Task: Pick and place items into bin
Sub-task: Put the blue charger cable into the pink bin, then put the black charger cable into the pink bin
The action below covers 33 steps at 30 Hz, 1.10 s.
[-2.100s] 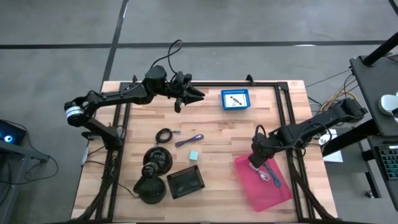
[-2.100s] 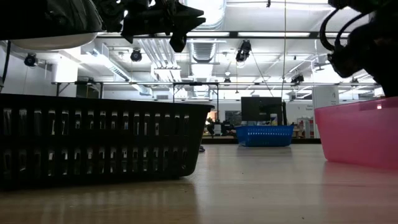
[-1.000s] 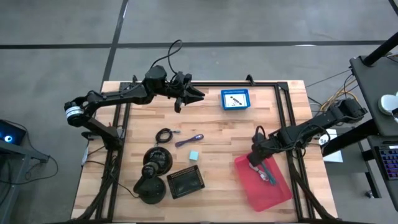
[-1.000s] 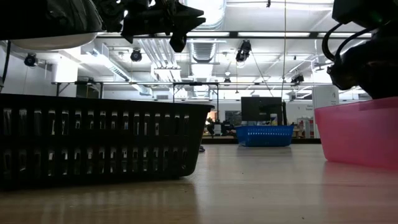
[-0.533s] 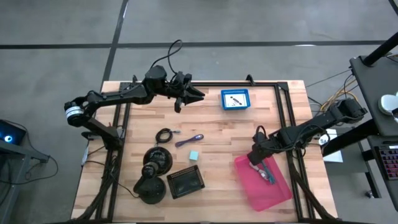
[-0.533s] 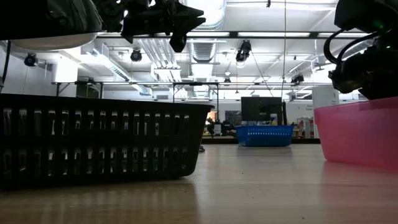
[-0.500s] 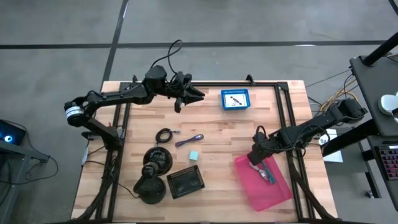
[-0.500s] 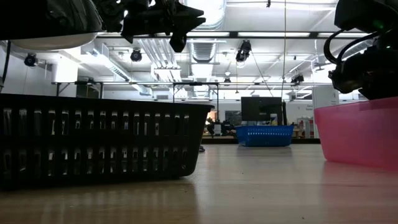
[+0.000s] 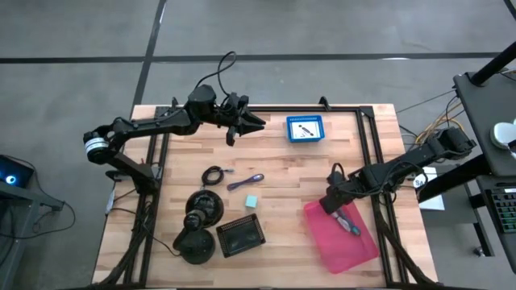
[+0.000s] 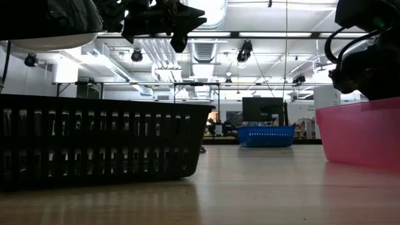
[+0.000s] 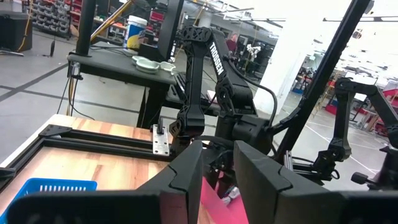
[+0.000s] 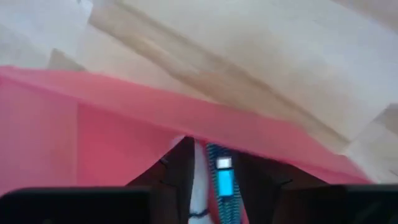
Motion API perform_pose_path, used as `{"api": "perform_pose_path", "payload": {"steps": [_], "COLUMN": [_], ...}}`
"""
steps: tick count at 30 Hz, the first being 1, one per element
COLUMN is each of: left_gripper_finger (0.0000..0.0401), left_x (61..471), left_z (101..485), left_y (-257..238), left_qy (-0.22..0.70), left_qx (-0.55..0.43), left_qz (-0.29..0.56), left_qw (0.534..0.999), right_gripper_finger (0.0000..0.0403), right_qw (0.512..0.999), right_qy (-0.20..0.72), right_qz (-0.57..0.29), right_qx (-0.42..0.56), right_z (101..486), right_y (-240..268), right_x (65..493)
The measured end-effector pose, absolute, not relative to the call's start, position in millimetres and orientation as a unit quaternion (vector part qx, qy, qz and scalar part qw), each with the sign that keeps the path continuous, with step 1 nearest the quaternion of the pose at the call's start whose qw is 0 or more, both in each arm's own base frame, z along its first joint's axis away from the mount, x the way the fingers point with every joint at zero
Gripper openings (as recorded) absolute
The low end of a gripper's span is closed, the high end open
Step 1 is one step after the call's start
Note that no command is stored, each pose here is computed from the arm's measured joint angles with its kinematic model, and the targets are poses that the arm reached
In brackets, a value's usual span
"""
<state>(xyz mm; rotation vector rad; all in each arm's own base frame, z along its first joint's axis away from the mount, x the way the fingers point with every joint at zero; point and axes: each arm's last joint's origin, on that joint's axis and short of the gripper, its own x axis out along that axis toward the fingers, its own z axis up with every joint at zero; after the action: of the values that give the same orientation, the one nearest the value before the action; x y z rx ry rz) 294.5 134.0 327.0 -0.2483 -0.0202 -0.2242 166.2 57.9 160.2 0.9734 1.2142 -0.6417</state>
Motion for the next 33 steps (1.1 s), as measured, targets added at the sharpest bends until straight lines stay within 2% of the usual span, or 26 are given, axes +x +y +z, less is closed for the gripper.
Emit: {"api": "perform_pose_path", "payload": {"steps": [8,14,22,29,33], "left_gripper_finger": [0.0076,0.0076,0.0076,0.0076,0.0076], "left_x": [294,294,294,295,295], "left_z": [327,327,327,325,322], "left_y": [134,134,134,134,134], "left_qy": [-0.01,-0.01,-0.01,0.002,0.016], "left_qx": [-0.123,-0.123,-0.123,-0.147,-0.183], "left_qz": [-0.111,-0.112,-0.112,-0.111,-0.109], "left_qw": [0.986,0.986,0.986,0.983,0.977], "right_gripper_finger": [0.0123,0.0124,0.0113,0.0103,0.0098], "right_qw": [0.648,0.675,0.775,0.866,0.908], "right_qy": [0.557,0.534,0.452,0.32,0.214], "right_qz": [-0.245,-0.223,-0.195,-0.233,-0.257], "right_qx": [0.458,0.457,0.395,0.304,0.254], "right_z": [167,186,229,278,325], "right_y": [63,66,67,62,55], "right_x": [171,182,203,215,210]}}
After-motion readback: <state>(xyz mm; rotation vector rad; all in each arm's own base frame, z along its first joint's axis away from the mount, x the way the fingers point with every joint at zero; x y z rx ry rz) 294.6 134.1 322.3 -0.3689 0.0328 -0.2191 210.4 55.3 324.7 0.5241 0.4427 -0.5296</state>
